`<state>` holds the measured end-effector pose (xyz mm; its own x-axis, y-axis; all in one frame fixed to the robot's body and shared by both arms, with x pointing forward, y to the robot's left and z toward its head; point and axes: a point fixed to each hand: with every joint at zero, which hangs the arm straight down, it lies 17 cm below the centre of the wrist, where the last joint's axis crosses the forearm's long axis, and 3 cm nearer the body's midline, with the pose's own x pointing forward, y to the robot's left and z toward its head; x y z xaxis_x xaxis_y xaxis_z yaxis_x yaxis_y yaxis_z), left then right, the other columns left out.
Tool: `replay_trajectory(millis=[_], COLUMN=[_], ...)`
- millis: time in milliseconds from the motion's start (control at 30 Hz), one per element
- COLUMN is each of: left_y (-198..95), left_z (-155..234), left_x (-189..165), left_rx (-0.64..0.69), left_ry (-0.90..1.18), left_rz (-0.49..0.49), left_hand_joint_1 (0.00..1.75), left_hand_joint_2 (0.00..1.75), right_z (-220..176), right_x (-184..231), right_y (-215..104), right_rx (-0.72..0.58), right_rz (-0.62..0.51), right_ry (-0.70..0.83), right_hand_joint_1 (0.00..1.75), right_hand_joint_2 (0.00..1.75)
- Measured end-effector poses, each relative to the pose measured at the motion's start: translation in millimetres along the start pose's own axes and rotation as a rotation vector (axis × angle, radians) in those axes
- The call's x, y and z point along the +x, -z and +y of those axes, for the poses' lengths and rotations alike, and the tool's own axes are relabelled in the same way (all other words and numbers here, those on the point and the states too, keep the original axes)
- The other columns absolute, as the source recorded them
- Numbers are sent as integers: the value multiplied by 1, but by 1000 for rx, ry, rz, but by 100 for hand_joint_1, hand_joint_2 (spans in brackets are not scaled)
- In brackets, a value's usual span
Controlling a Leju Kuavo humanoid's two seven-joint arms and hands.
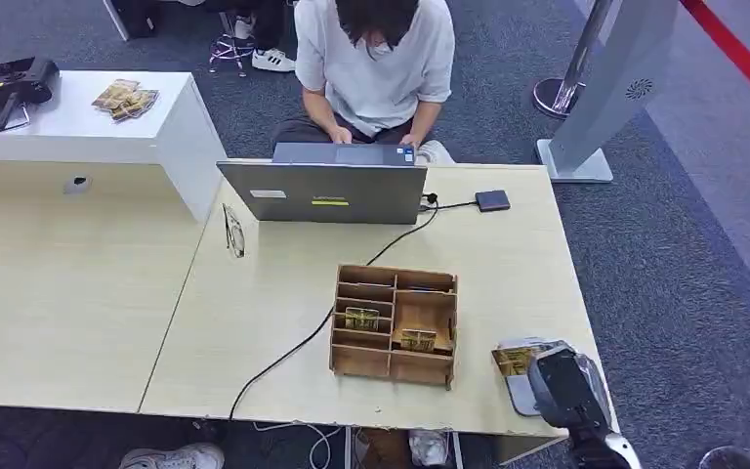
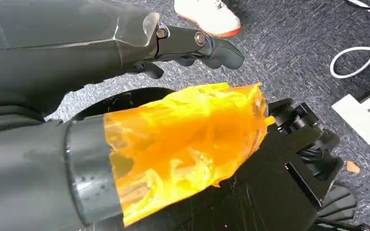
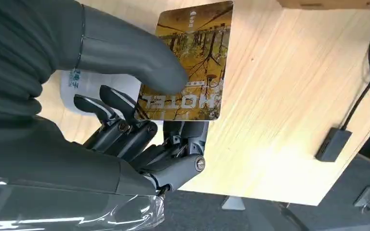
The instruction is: Pass the card to the sensor for recognition and then transmit it.
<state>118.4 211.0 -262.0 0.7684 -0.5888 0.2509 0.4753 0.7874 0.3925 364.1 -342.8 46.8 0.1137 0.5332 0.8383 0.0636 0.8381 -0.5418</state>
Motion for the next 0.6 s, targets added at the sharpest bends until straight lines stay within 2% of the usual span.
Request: replay_trajectory(millis=[600], left_y=[0], left_z=[0], left_x=[0], left_rx=[2], left_ry=[0], left_rz=[0], left_hand_joint_1=[0], left_hand_joint_2=[0], right_z=[-7], right_x=[-26], right_y=[-3], right_rx=[-49], right_rz=[79], right_ry=[4], right_hand_joint_1=[175], right_hand_joint_2=[175])
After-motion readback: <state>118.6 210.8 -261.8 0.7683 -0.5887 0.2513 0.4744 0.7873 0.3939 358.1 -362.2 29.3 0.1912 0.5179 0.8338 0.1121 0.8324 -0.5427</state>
